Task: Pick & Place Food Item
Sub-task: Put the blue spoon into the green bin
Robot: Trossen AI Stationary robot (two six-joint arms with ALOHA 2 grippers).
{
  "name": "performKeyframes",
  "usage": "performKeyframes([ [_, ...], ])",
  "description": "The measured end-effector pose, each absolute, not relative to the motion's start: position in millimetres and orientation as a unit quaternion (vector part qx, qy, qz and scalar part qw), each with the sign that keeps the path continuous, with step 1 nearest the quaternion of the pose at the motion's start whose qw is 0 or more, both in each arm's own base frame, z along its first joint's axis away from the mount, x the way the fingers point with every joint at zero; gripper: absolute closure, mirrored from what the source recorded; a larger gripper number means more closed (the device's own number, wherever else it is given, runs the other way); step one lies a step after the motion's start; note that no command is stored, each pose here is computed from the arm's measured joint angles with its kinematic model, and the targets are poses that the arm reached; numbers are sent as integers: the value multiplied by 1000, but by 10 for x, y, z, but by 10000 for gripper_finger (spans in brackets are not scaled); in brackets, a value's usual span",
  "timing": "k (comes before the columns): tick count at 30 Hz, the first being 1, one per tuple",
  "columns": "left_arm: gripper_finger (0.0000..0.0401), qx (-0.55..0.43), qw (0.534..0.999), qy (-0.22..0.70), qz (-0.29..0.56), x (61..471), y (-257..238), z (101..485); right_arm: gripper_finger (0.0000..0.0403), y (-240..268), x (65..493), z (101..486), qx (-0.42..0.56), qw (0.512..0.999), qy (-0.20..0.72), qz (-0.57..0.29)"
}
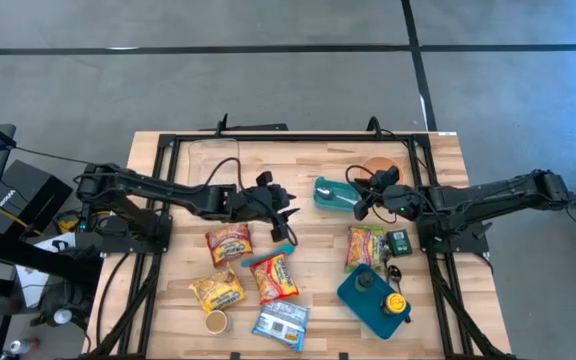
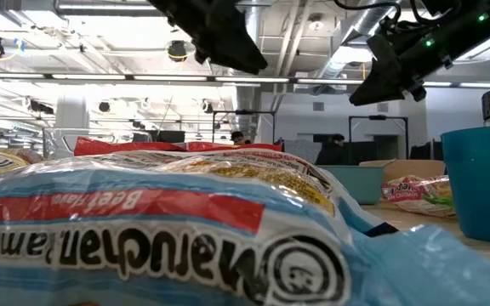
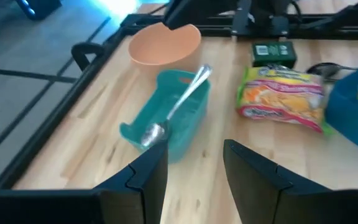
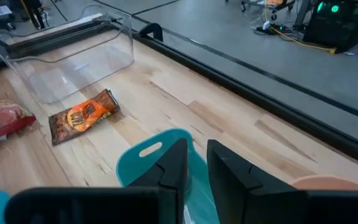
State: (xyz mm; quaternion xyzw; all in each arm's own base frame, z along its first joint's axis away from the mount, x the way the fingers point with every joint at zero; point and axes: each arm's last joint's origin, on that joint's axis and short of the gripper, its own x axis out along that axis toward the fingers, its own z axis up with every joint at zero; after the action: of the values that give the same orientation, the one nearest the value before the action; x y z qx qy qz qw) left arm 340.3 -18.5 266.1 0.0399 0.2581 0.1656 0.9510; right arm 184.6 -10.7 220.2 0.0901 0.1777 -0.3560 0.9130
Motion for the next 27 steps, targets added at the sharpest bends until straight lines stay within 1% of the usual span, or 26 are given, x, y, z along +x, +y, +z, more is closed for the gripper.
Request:
performKeyframes([
  [7, 252, 20, 945, 288, 151, 3222, -340, 2733, 346, -107, 1841, 2192, 88, 912, 183, -357],
  [14, 252, 24, 938, 316, 139, 3193, -452, 2646, 346, -107, 1841, 2183, 86, 911, 187, -357],
  [27, 252, 44, 924, 343, 164, 2995, -402, 2054, 346, -92, 1843, 2182, 86, 912, 188, -353],
])
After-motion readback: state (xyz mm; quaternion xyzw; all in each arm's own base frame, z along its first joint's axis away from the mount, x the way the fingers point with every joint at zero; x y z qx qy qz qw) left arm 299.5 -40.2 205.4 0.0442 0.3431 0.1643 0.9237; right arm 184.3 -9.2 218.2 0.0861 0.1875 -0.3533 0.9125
